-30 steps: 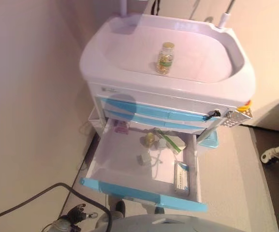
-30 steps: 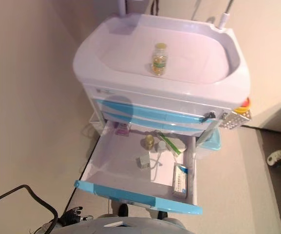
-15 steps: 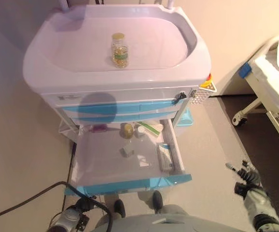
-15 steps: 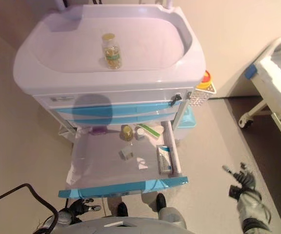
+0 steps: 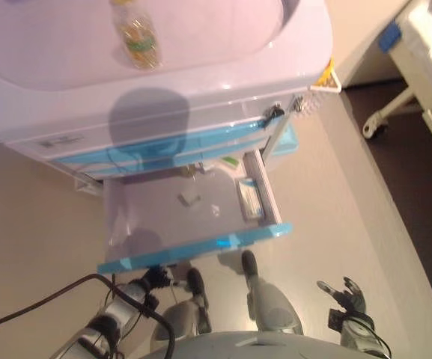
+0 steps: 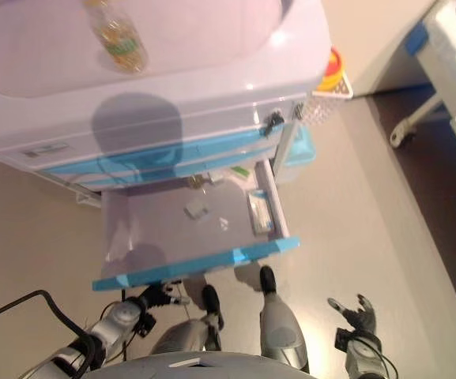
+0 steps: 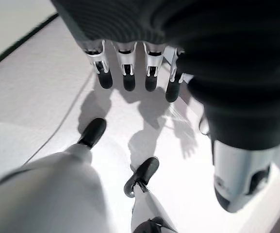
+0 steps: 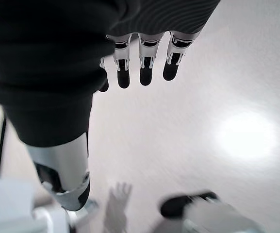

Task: Open the drawer and pick up the medicine

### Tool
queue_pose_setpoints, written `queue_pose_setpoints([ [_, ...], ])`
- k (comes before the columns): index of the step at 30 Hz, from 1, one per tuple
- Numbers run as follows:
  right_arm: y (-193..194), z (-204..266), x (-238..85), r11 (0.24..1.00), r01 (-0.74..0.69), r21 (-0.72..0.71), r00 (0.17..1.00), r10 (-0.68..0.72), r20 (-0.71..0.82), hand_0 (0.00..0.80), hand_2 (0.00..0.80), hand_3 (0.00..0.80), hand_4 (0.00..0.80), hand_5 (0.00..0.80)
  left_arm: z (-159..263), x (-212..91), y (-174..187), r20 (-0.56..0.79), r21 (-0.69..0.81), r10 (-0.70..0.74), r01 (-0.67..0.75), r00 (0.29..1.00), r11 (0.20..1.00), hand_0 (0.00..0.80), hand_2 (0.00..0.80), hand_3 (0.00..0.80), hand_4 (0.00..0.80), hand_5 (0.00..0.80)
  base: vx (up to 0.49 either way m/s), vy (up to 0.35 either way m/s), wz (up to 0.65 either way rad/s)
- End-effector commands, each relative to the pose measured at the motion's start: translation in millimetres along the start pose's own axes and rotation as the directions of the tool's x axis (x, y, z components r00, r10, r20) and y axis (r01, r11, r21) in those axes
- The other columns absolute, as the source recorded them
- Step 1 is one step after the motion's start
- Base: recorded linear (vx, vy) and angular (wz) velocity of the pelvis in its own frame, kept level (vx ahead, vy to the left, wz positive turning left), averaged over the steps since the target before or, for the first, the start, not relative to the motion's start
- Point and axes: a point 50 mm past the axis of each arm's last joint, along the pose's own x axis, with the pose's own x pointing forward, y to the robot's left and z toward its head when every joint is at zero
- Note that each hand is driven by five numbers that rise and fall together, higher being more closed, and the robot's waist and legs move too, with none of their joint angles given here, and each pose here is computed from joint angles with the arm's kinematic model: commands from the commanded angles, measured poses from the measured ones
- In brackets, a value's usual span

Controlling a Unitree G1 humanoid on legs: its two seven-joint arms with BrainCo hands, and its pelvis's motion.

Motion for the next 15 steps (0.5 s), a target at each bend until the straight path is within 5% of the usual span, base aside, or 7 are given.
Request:
queue_pose_setpoints([
  [1, -3, 21, 4, 0.994, -0.050, -0.100, 0.991, 0.061, 0.115, 0.000, 0.000, 0.000, 0.000, 0.000, 64, 1, 43, 0.194, -0.039, 0.148, -0.144, 0.970, 0.989, 0.000, 0.000, 0.000, 0.000, 0.000, -0.057, 0.092, -0.09],
  [9, -4, 53, 9, 0.971, -0.119, -0.207, 0.961, 0.165, 0.223, 0.000, 0.000, 0.000, 0.000, 0.000, 172, -49, 172, 0.409, -0.009, 0.458, -0.498, 0.789, 0.867, 0.000, 0.000, 0.000, 0.000, 0.000, -0.007, 0.069, -0.07],
  [14, -5, 60, 11, 0.957, -0.129, -0.258, 0.950, 0.194, 0.244, 0.000, 0.000, 0.000, 0.000, 0.000, 216, -108, 254, 0.413, -0.212, 0.761, -0.760, 0.500, 0.614, 0.000, 0.000, 0.000, 0.000, 0.000, -0.016, 0.029, 0.00],
  [15, -3, 61, 11, 0.954, -0.133, -0.269, 0.947, 0.202, 0.248, 0.000, 0.000, 0.000, 0.000, 0.000, 225, -125, 267, 0.414, -0.281, 0.833, -0.819, 0.367, 0.501, 0.000, 0.000, 0.000, 0.000, 0.000, -0.046, 0.002, -0.08],
])
